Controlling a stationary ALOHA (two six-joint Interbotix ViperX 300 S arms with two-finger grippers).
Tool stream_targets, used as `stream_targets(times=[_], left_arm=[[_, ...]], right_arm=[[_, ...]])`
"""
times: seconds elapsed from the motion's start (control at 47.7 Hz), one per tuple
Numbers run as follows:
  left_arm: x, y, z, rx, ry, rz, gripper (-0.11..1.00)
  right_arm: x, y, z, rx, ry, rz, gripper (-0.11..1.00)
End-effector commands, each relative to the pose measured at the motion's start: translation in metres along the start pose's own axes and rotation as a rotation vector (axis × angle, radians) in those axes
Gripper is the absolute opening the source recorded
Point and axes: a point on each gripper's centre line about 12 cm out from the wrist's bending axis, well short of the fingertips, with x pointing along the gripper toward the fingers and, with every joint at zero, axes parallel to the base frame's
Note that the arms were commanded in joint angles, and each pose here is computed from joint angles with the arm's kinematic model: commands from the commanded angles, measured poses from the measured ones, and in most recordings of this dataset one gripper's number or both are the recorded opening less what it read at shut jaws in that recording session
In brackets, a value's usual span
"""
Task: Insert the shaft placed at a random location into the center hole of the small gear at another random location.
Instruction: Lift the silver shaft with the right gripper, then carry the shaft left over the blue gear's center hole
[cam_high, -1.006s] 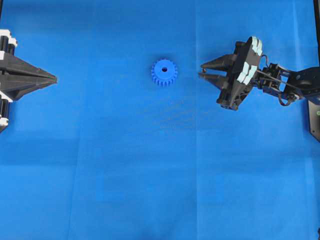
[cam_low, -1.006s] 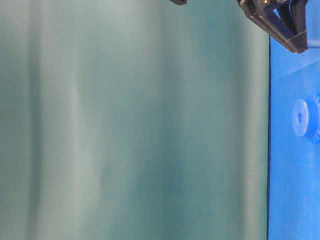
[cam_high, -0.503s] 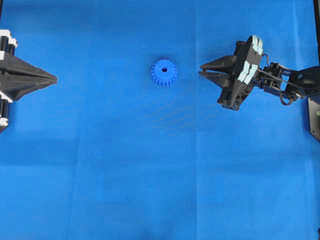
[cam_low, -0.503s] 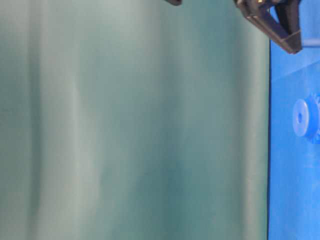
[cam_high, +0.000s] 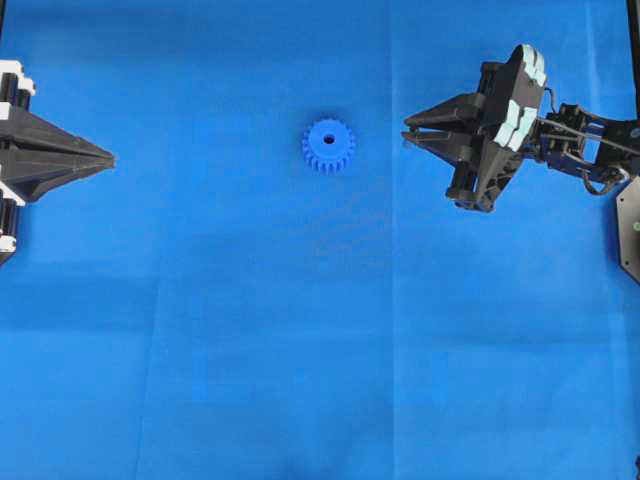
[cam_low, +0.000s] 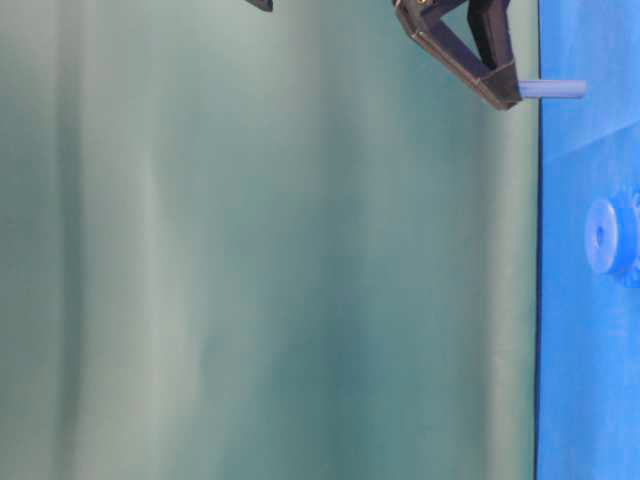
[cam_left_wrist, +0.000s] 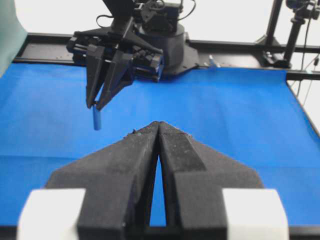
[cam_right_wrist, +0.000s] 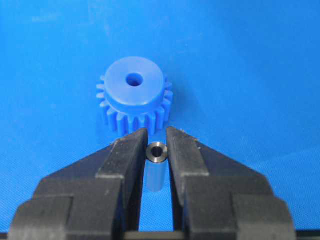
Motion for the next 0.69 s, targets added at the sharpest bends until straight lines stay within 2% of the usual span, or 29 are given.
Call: stream_targets(times=[0.0, 0.189, 0.671], left_arm=[[0.001, 0.000, 0.003, 0.000, -0.008, -0.002, 0.00], [0.001, 0.000, 0.004, -0.002, -0.012, -0.002, 0.00], [0.001, 0.000, 0.002, 0.000, -0.003, -0.002, 0.00]], right_arm=[[0.001, 0.002, 0.014, 0.001, -0.042, 0.006, 0.03], [0.014, 0.005, 0.020, 0.000, -0.045, 0.007, 0.03], [0.079, 0.022, 0.056, -0.034, -0.035, 0.037, 0.03]])
